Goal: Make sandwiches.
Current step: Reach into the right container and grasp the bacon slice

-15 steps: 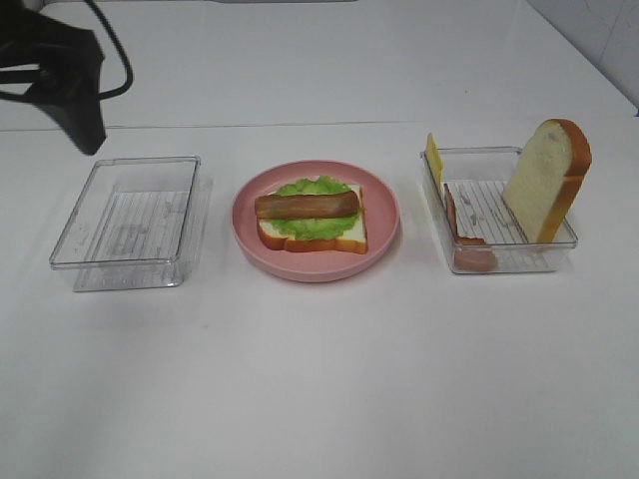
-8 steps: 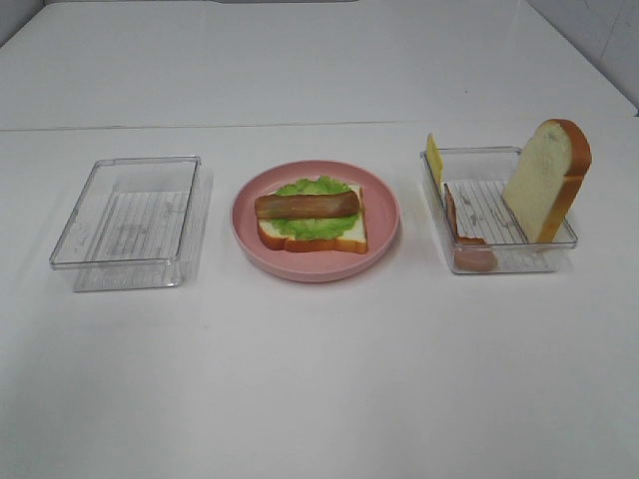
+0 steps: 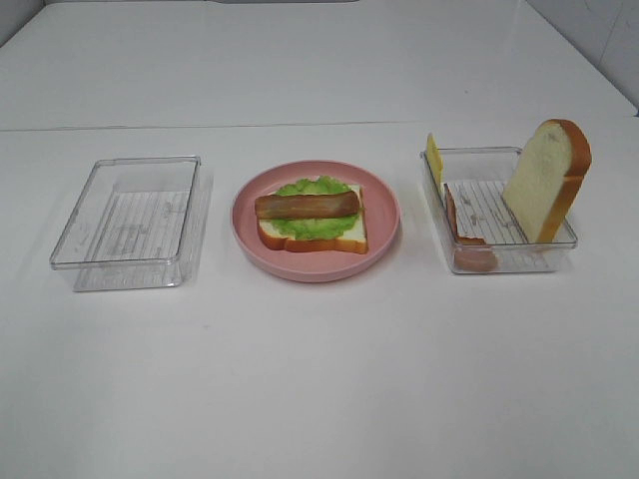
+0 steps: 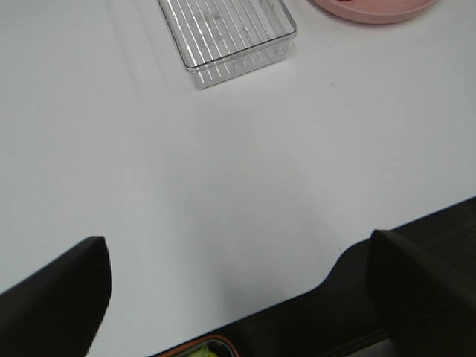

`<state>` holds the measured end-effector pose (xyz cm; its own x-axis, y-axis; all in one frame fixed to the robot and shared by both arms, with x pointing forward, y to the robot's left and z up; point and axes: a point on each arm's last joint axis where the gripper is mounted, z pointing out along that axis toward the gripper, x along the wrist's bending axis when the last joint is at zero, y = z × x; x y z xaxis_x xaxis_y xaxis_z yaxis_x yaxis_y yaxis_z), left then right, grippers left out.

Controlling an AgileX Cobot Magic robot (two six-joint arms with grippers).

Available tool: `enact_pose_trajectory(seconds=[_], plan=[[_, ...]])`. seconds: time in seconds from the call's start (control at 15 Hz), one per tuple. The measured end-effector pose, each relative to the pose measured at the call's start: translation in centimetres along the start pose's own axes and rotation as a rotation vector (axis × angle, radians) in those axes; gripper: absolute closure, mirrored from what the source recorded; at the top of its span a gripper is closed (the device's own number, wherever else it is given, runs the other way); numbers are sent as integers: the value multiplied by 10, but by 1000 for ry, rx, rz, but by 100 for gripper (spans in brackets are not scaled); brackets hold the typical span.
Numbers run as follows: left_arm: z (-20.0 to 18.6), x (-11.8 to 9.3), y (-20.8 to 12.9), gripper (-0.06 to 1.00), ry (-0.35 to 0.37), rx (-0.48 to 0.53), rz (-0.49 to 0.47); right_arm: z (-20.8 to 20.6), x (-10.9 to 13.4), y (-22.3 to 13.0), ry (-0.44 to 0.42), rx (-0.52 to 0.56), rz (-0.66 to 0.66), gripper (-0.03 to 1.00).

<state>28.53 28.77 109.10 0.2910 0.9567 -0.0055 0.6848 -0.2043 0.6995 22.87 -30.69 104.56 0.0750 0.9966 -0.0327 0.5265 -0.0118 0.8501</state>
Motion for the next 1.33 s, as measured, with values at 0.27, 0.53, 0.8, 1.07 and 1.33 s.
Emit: enact_pose_trajectory(seconds=[0.27, 0.53, 0.8, 1.07, 1.33], plan=[[-11, 4, -59, 7, 4, -197, 7, 0, 0, 0, 0, 0, 0, 19], [-17, 4, -66, 7, 7, -310, 8, 4, 1, 11, 6, 13, -2, 19], [-10, 4, -65, 7, 6, -331, 14, 31, 9, 60, 58, 113, 14, 19], [-10, 4, -65, 7, 6, -331, 15, 73, 23, 99, 152, 304, -23, 19], [-10, 4, -65, 7, 6, -331, 17, 155, 47, 140, 348, 529, -59, 19]])
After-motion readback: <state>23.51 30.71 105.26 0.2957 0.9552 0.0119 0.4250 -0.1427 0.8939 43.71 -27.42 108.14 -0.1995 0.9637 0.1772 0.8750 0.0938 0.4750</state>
